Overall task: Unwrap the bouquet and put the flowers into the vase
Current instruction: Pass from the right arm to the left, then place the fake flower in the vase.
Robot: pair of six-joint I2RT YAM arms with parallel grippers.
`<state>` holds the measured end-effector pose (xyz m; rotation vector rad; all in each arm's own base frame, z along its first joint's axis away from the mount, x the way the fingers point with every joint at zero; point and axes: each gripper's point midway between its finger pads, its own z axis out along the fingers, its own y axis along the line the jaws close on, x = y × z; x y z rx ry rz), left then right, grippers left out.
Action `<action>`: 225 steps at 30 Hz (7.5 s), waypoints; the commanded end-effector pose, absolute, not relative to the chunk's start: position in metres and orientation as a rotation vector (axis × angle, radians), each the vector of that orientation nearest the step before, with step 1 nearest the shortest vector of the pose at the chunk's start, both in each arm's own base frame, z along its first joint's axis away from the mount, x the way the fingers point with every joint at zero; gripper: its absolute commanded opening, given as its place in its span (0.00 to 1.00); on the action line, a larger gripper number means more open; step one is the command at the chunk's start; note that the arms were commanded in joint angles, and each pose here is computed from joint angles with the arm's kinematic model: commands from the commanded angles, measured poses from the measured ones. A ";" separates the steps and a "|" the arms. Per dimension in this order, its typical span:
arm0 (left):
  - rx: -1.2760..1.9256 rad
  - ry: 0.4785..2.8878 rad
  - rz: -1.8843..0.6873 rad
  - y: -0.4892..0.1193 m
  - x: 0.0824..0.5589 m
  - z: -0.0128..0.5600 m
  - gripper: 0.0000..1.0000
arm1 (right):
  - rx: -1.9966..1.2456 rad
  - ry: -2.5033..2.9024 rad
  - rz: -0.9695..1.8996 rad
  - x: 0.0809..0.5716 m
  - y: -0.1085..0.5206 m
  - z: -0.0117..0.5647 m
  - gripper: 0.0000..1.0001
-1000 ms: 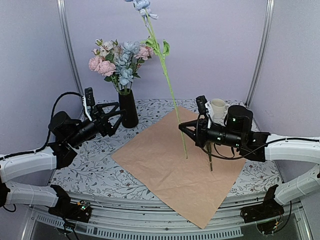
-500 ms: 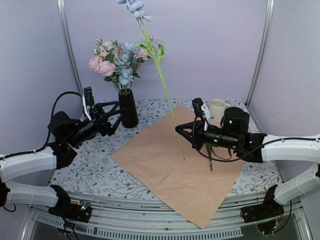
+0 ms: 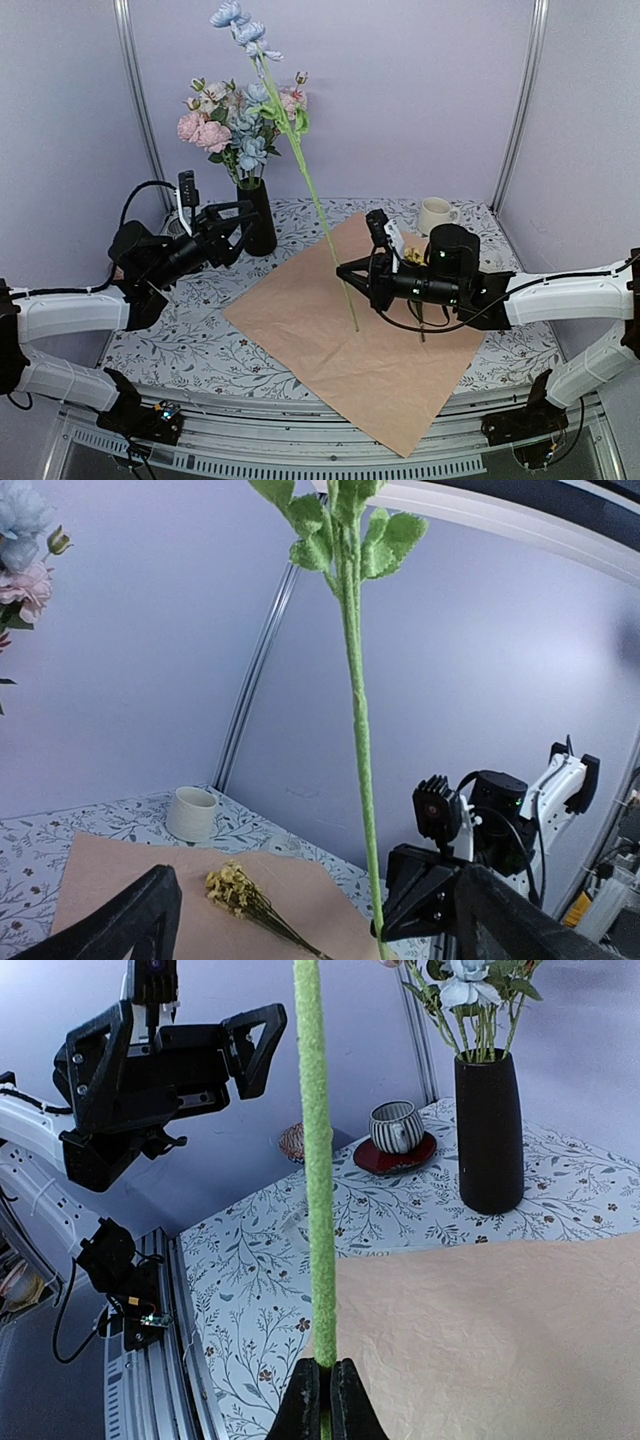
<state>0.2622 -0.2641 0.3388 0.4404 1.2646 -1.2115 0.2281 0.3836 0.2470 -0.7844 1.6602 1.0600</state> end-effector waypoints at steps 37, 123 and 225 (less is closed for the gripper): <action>0.468 1.150 -1.359 -0.290 0.263 0.372 0.00 | -0.944 1.646 1.115 0.192 0.433 0.221 0.04; 0.135 0.997 -0.160 -0.150 0.381 0.535 0.00 | -0.464 1.704 0.263 0.320 0.269 0.174 0.99; 0.119 1.597 -0.391 -0.177 0.441 0.269 0.44 | -0.559 1.744 0.305 0.319 0.289 0.161 0.99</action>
